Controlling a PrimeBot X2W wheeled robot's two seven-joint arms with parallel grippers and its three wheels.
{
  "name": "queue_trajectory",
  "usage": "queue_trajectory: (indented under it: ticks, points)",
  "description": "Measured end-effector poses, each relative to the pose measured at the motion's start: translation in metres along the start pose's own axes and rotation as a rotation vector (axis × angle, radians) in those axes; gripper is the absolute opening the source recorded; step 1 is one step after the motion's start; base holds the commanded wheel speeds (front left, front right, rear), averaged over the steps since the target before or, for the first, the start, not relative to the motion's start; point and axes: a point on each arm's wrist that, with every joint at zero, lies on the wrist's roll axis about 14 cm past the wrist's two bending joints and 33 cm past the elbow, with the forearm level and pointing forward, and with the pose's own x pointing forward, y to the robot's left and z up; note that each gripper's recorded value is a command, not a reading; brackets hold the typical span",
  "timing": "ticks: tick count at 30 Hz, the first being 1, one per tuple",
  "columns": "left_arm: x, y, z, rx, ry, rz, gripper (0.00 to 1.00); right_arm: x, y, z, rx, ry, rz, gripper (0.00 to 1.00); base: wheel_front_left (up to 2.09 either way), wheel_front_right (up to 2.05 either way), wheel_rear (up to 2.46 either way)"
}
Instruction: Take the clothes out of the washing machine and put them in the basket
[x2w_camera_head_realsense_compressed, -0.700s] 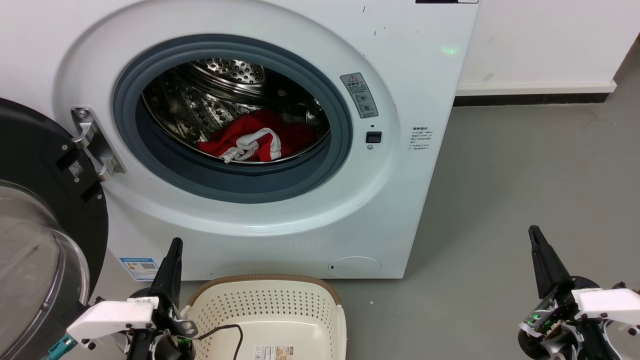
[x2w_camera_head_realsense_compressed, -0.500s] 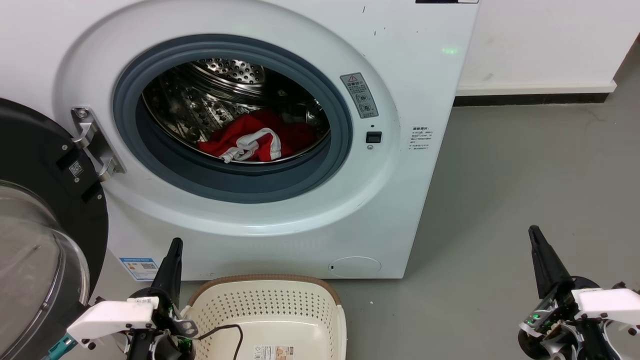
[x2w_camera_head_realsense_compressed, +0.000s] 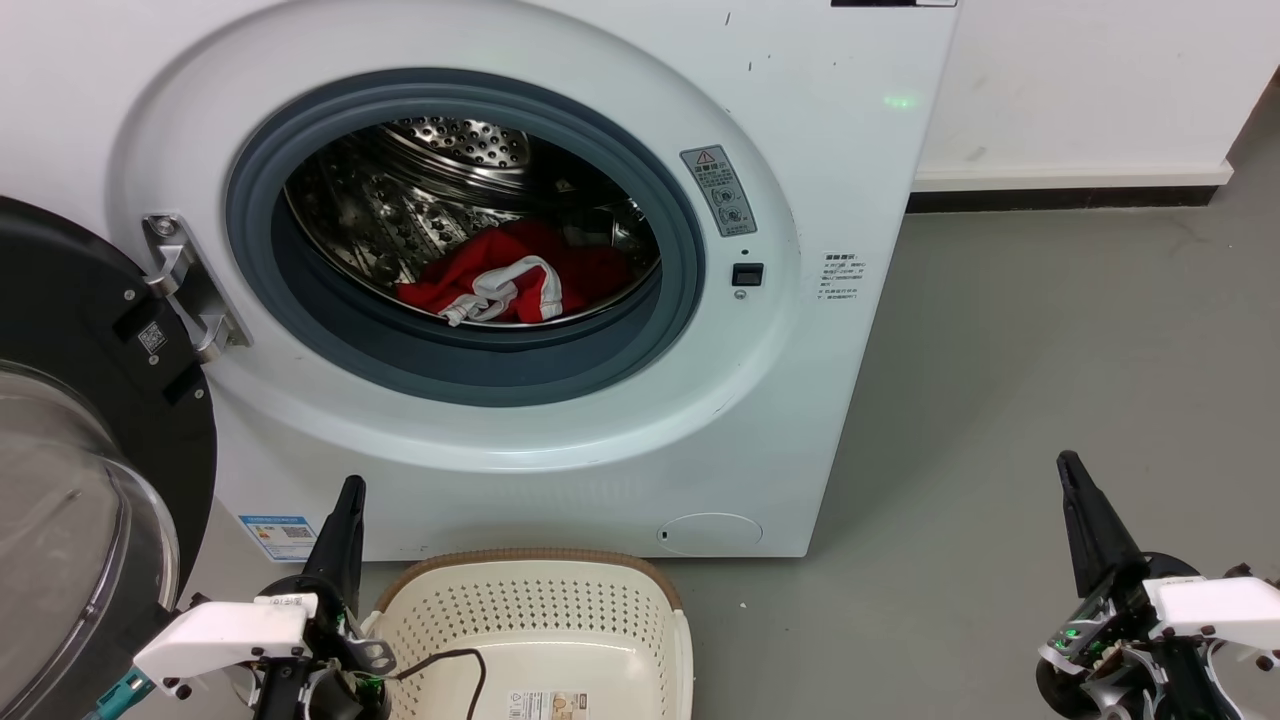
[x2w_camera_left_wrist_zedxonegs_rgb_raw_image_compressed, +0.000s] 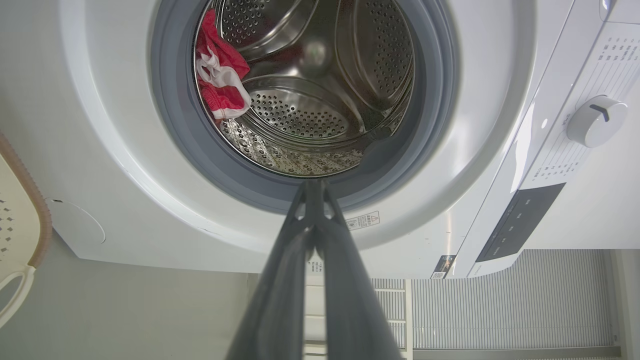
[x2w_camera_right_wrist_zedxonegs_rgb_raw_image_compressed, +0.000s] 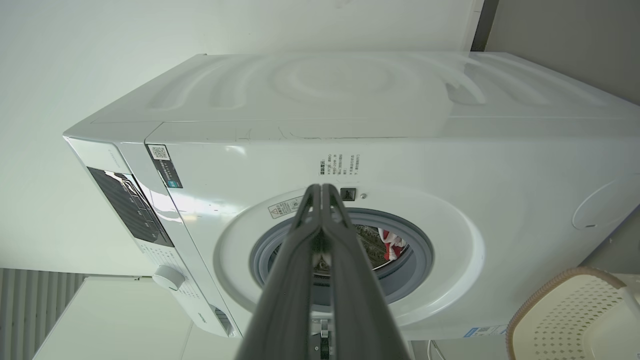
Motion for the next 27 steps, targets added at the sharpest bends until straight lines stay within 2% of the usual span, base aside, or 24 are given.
queue_trajectory:
  ticks: [7, 8, 13, 17, 27]
  points:
    - [0.000, 0.000, 0.000, 0.000, 0.000, 0.000, 0.00, 0.000, 0.000, 0.000, 0.000, 0.000, 0.000, 0.00, 0.00, 0.00, 0.00]
    - [0.000, 0.000, 0.000, 0.000, 0.000, 0.000, 1.00, 0.000, 0.000, 0.000, 0.000, 0.000, 0.000, 1.00, 0.00, 0.00, 0.00]
    - [-0.010, 0.023, -0.001, -0.007, -0.003, 0.067, 1.00, -0.010, -0.022, 0.001, 0.006, -0.006, -0.064, 1.00, 0.00, 0.00, 0.00]
    - [-0.012, 0.023, 0.001, 0.013, -0.019, 0.068, 1.00, -0.013, -0.026, 0.003, -0.011, -0.022, -0.077, 1.00, 0.00, 0.00, 0.00]
    - [-0.009, 0.009, 0.008, 0.191, -0.050, 0.047, 1.00, -0.012, -0.012, 0.010, -0.202, -0.053, -0.045, 1.00, 0.00, 0.00, 0.00]
